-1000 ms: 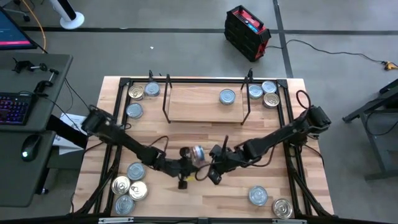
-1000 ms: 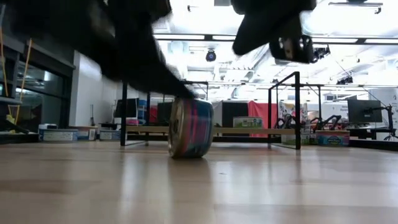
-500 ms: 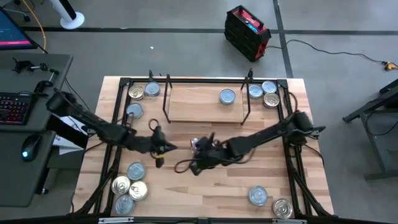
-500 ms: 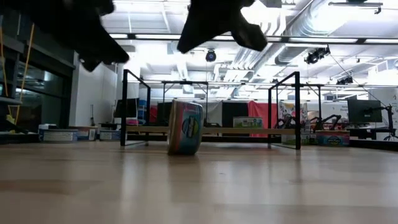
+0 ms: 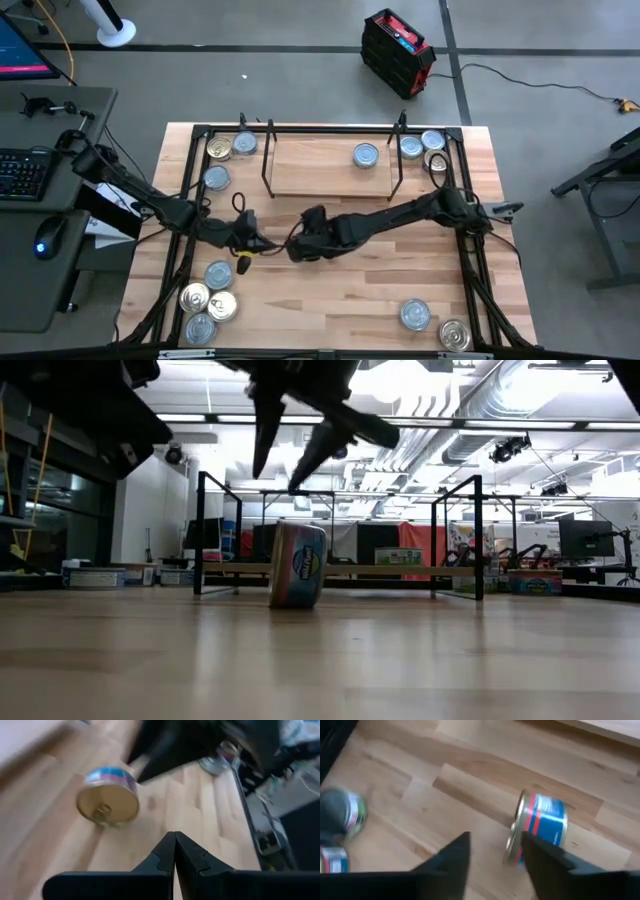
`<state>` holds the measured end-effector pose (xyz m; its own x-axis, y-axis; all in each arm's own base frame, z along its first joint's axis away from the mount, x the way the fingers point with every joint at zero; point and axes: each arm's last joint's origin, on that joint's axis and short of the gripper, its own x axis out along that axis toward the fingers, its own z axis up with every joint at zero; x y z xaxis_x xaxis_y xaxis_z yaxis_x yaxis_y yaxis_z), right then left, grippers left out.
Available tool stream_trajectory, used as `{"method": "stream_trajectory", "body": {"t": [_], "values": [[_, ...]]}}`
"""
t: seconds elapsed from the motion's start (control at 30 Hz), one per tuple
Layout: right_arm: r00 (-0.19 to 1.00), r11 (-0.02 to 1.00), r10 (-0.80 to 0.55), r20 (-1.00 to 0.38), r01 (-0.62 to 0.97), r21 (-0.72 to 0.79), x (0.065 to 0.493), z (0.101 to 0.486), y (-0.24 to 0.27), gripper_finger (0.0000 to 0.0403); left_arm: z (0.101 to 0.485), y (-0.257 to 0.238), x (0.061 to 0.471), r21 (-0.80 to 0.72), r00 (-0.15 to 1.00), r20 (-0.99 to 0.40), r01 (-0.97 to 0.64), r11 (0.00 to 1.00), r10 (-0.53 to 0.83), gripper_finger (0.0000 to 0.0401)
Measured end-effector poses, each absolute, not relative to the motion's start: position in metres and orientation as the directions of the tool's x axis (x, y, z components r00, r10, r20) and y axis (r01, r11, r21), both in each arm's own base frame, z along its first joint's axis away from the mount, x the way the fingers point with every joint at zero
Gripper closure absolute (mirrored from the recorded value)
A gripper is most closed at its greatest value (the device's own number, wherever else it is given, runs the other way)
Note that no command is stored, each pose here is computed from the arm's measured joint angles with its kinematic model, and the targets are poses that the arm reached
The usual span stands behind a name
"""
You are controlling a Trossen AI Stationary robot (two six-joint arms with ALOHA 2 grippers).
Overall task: Stack canned seafood by type on shelf
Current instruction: Put the blue-pink tuna can on the shelf
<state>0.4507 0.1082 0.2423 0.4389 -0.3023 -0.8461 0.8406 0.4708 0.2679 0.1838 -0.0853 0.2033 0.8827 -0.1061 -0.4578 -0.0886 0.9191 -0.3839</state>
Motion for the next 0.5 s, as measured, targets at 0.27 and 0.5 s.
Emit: {"method": "stream_trajectory", "body": {"t": [0.27,0.5], "values": [[0.399,0.406,-0.231,-0.887,0.868,0.285,0.452,0.24,0.095,0.0079,0.203,-0.092,0.181,-0.402,0.865,-0.466,-0.021,0.915,-0.185,0.0401],[0.311,0.314,-0.253,-0.916,0.922,0.226,0.451,0.222,0.093,0.0073,0.203,-0.092,0.181,-0.401,0.864,-0.468,-0.019,0.916,-0.187,0.0401]]}}
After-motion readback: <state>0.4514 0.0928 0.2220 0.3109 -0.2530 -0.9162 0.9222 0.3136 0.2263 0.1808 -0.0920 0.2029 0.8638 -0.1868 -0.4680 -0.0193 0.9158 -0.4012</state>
